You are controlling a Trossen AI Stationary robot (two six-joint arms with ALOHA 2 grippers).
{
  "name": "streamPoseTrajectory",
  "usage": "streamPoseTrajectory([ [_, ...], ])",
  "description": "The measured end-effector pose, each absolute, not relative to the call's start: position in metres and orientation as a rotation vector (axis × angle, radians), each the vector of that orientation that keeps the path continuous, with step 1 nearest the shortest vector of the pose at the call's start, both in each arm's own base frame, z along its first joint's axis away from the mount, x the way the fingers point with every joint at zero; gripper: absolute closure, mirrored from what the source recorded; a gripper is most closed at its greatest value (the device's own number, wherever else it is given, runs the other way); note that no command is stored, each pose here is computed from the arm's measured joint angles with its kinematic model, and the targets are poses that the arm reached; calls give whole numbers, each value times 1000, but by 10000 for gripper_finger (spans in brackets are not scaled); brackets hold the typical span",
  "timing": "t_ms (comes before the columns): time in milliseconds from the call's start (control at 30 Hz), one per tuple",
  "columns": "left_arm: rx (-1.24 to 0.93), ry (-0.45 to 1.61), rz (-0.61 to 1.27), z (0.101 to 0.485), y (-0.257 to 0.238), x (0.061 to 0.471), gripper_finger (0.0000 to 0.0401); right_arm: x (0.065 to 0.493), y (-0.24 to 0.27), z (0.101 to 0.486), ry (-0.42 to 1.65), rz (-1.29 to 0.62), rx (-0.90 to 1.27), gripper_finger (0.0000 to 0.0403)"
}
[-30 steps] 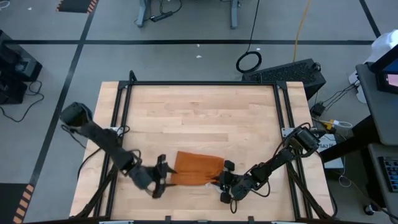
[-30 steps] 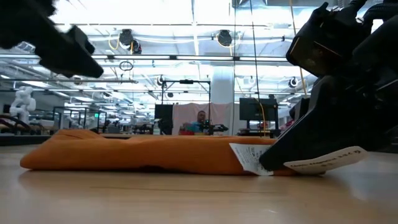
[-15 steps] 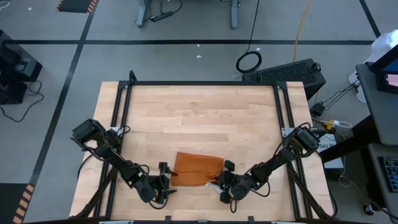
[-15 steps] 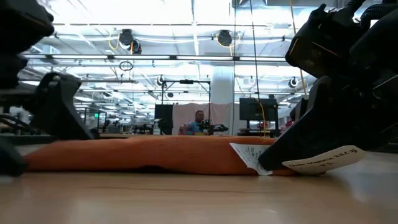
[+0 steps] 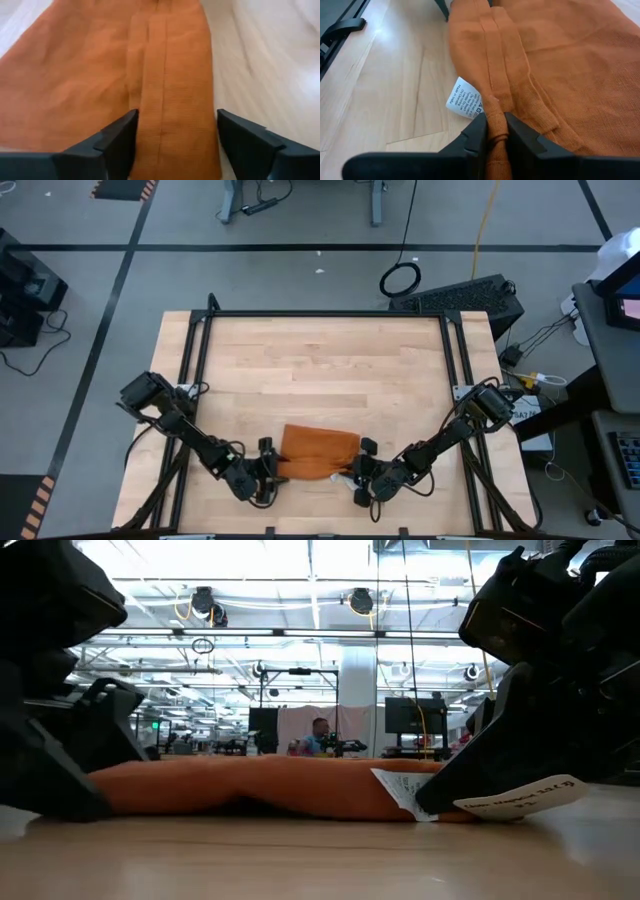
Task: Roll towel
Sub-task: Roll the brown towel
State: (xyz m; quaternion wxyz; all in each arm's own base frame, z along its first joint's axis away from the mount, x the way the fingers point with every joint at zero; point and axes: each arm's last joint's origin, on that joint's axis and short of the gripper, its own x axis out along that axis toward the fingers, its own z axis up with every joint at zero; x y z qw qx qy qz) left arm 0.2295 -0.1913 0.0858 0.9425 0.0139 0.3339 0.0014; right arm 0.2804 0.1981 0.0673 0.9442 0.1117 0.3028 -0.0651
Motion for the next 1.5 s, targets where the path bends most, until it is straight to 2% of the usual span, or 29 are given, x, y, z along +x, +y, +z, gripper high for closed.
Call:
streamPoseTrajectory([
  [133,36,688,-3,93,-193,223,128,281,198,67,617,-133,228,351],
  [400,78,577,-12,118,-206,207,23,280,198,67,617,-135,231,351],
  [533,127,535,-44,124,-218,201,12,280,198,67,616,-139,243,351],
  [833,180,594,-11,91,-217,206,57,281,197,67,614,-143,254,351],
  [1133,86,656,38,83,-203,219,78,281,197,67,615,-136,232,351],
  [1233,61,687,19,83,-198,224,121,281,197,67,614,-138,241,351],
  [1500,22,724,16,82,-190,231,277,281,198,67,621,-132,261,351],
])
